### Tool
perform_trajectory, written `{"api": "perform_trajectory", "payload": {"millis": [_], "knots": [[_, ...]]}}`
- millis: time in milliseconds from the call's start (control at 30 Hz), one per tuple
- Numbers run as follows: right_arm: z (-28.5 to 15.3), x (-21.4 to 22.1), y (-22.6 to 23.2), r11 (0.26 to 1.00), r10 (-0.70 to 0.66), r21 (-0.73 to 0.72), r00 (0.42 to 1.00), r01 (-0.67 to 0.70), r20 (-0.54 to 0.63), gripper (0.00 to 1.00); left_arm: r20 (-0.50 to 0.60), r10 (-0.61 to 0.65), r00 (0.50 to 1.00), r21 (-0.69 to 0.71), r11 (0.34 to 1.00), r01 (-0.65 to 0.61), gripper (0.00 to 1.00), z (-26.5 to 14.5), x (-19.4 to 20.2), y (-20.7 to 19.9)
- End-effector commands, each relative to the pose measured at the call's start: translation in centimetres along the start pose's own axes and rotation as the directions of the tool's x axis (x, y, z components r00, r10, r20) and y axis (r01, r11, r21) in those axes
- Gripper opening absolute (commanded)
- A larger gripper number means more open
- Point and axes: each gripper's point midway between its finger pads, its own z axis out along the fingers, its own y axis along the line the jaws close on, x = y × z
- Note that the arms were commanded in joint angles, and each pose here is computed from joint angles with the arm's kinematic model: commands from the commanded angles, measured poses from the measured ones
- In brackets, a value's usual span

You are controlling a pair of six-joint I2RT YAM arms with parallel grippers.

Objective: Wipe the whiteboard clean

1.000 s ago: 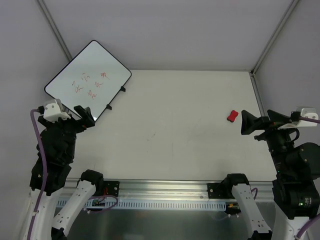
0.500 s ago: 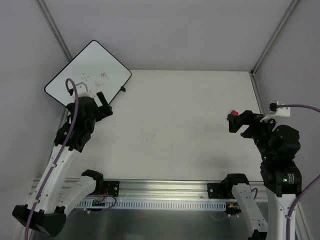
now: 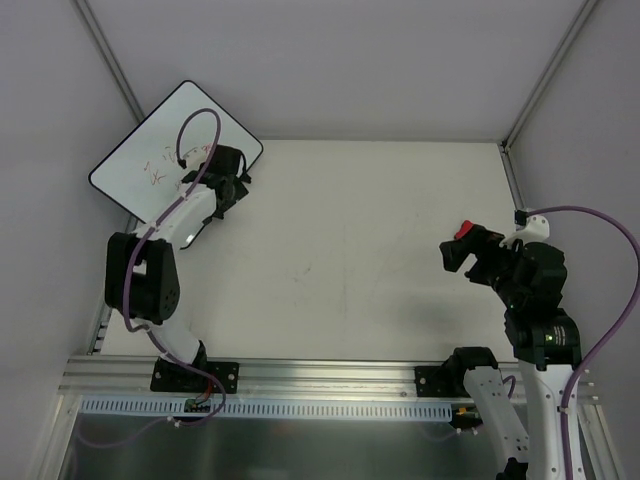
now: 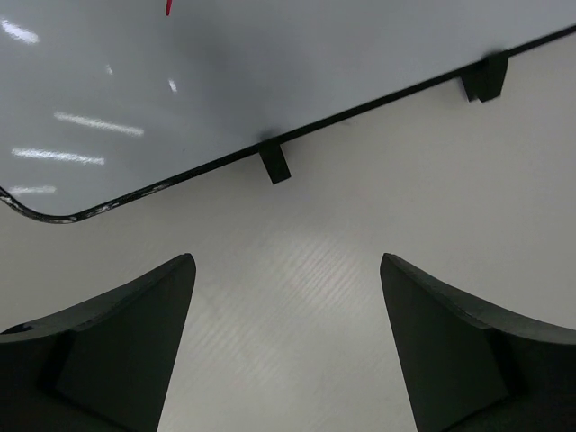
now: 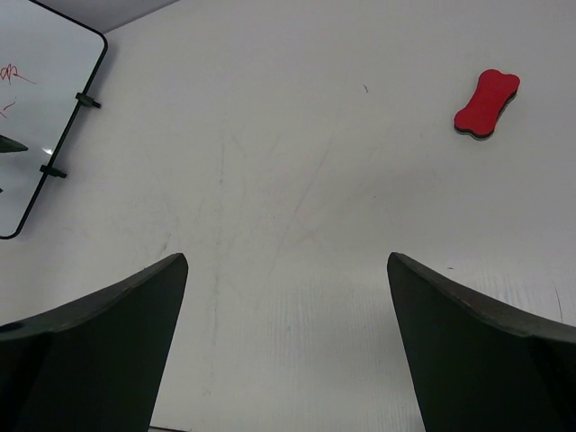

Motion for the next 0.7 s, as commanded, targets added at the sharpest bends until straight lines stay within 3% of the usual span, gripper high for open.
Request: {"api": "perform_trajectory", "payload": {"millis": [0, 333, 667], "knots": [[-0.1, -0.3, 1.0, 0.999, 0.011, -0.046, 1.000, -0.010, 0.005, 0.99, 0.070, -0.131, 0.989, -0.058, 0.989, 0.135, 0.84, 2.2, -2.2, -1.2], [-0.8, 0.2, 0.7, 0.998, -0.049, -0.040, 0.998, 0.048, -0.024, 0.99, 0.043, -0.152, 0.987, -0.144, 0.977, 0.157, 0.65, 7.2, -1.4, -1.4], [-0.7, 0.9, 0.2, 0.998, -0.062, -0.020, 0.996, 0.061, -0.063, 0.99, 0.018, -0.158, 0.987, -0.194, 0.968, 0.159, 0.59, 8.9, 0.3, -0.3]]}}
